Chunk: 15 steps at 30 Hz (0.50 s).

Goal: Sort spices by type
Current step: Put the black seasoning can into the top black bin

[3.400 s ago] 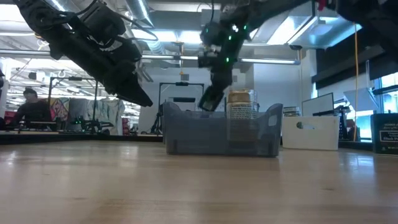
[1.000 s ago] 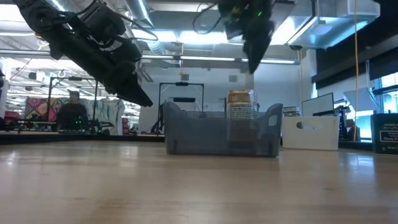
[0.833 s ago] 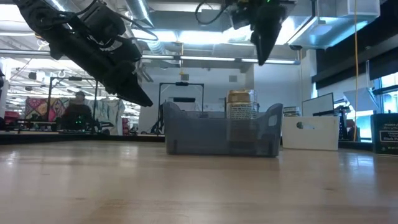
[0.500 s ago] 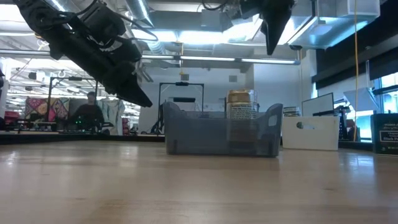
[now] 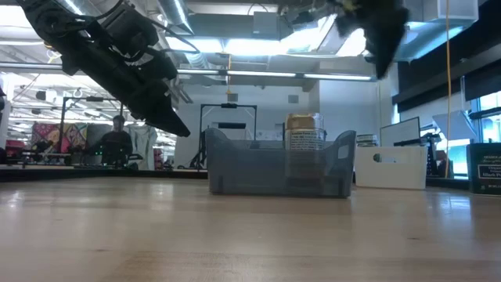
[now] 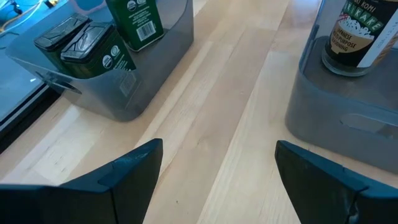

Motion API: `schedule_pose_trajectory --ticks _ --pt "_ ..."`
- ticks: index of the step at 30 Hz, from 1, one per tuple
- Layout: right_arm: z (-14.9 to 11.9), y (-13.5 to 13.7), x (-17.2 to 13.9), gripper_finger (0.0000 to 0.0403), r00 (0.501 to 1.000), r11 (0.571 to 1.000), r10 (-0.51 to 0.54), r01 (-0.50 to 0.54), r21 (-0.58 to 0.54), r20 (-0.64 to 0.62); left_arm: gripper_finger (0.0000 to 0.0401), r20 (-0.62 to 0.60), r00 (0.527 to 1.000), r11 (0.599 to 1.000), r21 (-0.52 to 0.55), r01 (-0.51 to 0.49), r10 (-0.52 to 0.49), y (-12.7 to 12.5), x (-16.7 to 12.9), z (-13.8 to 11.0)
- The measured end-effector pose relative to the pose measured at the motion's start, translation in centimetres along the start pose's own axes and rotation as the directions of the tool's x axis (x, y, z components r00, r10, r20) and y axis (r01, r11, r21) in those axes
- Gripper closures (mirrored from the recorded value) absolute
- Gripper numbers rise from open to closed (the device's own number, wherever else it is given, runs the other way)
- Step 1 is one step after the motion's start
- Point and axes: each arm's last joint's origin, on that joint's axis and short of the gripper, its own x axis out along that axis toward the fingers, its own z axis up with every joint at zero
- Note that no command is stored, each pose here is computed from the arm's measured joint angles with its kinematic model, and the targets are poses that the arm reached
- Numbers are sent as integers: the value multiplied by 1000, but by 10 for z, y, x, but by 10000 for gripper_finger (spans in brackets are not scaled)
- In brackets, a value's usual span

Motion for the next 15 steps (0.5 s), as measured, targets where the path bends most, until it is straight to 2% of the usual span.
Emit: schedule_pose_trajectory --ticks 9,15 --pt "-56 5 43 123 983 990 68 -45 132 -169 91 6 1000 1000 -14 1 -1 0 0 1" --pt "-79 14 80 123 932 982 129 -73 174 -340 91 8 1000 1000 -15 0 0 0 0 1"
